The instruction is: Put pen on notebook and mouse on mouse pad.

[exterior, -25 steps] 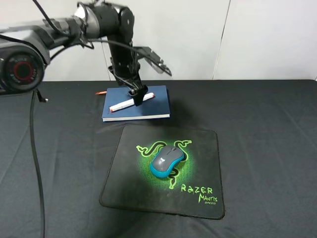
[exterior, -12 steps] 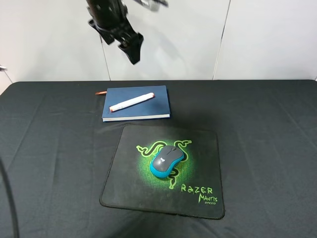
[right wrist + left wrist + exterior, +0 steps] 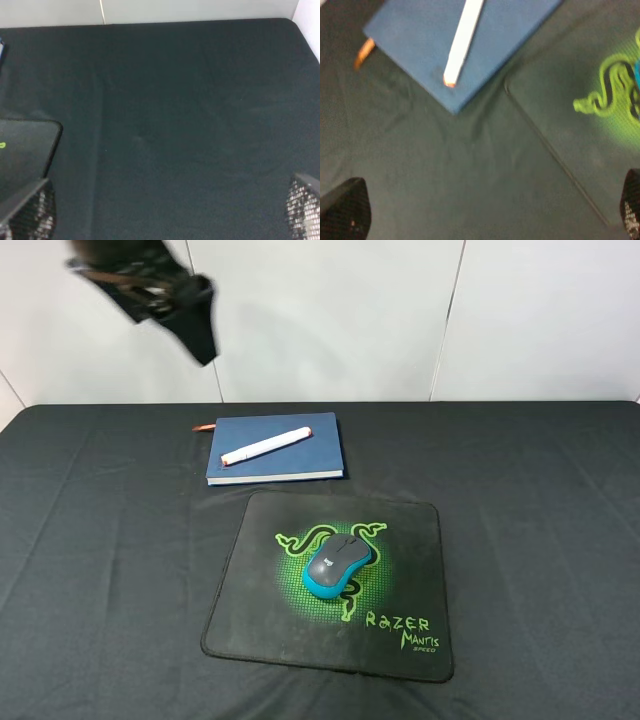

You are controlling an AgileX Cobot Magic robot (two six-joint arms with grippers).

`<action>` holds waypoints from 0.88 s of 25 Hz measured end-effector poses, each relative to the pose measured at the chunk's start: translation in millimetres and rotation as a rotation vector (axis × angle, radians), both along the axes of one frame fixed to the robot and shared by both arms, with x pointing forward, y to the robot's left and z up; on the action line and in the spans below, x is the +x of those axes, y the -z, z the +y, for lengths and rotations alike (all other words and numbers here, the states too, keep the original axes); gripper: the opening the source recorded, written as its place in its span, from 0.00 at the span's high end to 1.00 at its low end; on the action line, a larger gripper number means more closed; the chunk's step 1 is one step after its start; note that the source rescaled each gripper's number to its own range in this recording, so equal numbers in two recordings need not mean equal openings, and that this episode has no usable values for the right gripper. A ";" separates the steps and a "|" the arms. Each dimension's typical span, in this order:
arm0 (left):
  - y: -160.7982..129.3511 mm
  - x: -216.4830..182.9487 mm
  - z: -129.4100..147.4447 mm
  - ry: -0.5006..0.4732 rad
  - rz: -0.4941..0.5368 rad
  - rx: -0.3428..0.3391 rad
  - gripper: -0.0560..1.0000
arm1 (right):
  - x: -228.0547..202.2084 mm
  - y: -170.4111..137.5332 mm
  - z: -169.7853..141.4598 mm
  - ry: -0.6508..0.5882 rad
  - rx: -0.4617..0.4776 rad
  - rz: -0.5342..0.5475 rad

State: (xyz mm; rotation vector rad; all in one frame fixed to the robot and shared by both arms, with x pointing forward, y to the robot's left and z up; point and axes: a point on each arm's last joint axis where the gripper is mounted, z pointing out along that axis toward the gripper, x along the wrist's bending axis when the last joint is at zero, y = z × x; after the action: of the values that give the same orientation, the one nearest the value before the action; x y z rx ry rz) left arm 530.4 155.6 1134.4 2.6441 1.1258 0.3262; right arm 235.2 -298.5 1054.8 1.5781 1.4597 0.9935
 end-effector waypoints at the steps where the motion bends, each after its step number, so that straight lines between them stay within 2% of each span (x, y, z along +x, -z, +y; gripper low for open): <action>1: 0.2 -13.2 5.9 0.000 0.011 -0.004 0.00 | 0.0 0.0 0.0 0.000 0.000 0.000; 5: 5.1 -65.3 29.7 -0.001 0.041 -0.017 0.00 | 0.0 0.1 0.0 0.000 0.000 0.001; 10: 9.9 -130.4 60.8 -0.009 0.015 -0.054 0.00 | 0.0 0.1 0.0 0.000 0.000 0.001; 13: 14.1 -170.7 81.1 -0.021 -0.038 -0.088 0.00 | 0.0 0.1 0.0 0.000 0.000 0.001; 18: 21.6 -232.7 112.3 -0.049 -0.185 -0.182 0.00 | 0.0 0.1 0.0 0.000 0.000 0.001; 22: 37.2 -265.6 130.3 -0.117 -0.269 -0.255 0.00 | 0.0 0.1 0.0 0.000 0.000 0.001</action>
State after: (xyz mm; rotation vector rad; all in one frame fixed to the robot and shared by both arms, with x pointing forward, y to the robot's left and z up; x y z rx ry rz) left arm 264.8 285.9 1097.2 2.2421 1.1494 0.5070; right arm 235.2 -298.5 1054.7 1.5788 1.4604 0.9928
